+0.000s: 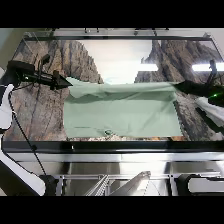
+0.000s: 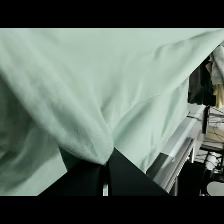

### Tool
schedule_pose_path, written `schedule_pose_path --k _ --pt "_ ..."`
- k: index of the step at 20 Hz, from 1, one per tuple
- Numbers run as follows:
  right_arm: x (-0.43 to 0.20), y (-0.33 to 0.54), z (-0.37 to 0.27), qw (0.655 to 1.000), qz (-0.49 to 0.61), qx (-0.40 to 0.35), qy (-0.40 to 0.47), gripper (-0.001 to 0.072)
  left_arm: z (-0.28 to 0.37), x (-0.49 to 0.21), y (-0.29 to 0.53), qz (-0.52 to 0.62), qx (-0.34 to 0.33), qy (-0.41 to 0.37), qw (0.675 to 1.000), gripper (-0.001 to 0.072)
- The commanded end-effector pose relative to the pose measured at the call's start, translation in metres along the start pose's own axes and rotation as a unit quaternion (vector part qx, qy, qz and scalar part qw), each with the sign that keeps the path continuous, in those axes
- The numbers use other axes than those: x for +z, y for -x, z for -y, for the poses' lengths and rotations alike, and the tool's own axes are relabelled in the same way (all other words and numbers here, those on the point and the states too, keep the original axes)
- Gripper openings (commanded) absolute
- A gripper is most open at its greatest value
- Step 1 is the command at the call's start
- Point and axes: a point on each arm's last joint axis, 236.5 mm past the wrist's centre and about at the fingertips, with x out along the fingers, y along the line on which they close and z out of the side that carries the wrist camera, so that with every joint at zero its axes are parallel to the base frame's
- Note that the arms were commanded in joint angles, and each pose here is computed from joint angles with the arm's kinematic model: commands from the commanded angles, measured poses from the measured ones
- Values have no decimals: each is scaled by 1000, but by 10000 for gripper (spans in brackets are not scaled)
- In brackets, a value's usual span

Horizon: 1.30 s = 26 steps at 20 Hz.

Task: Fold the shirts.

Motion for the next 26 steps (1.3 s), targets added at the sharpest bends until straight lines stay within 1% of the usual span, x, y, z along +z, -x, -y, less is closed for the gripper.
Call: schedule_pose_path --k 1,2,6,7,13,14,15,16,17,18,22,24,26 --pt "-38 -4 16 999 -37 -18 -21 20 -10 -21 -12 -26 -13 30 999 21" --pt "-42 -5 19 999 -39 -22 -25 20 -13 -25 -14 -30 -12 37 999 21" --pt "-46 -6 24 998 -38 -31 -30 20 -51 -39 -14 -50 61 51 996 21" --pt "-45 -6 25 998 -38 -33 -30 20 -54 -38 -14 -48 67 57 995 21" --pt "-64 -17 32 996 -62 -22 -52 23 -57 -35 -14 -41 72 59 995 23" --pt "-66 -17 28 996 -67 -14 -53 59 -54 -39 -14 -49 68 65 994 41" --pt "-66 -14 22 996 -70 -3 -52 245 -51 -43 -11 -58 63 72 994 315" --pt "-65 -7 17 996 -73 7 -49 381 -48 -44 -8 -63 60 79 993 591" --pt "-64 3 15 996 -77 8 -52 390 -44 -43 -1 -64 58 92 992 710" --pt "-65 15 17 994 -84 -1 -63 390 -39 -45 8 -72 53 103 991 697" --pt "-78 78 31 985 -121 -56 -107 390 -21 -82 28 -106 36 137 984 696" --pt "-82 106 37 981 -109 -79 -138 390 -33 -120 32 -123 74 166 976 696" --pt "-96 131 42 976 -111 -91 -162 390 -58 -166 36 -137 130 199 962 697"
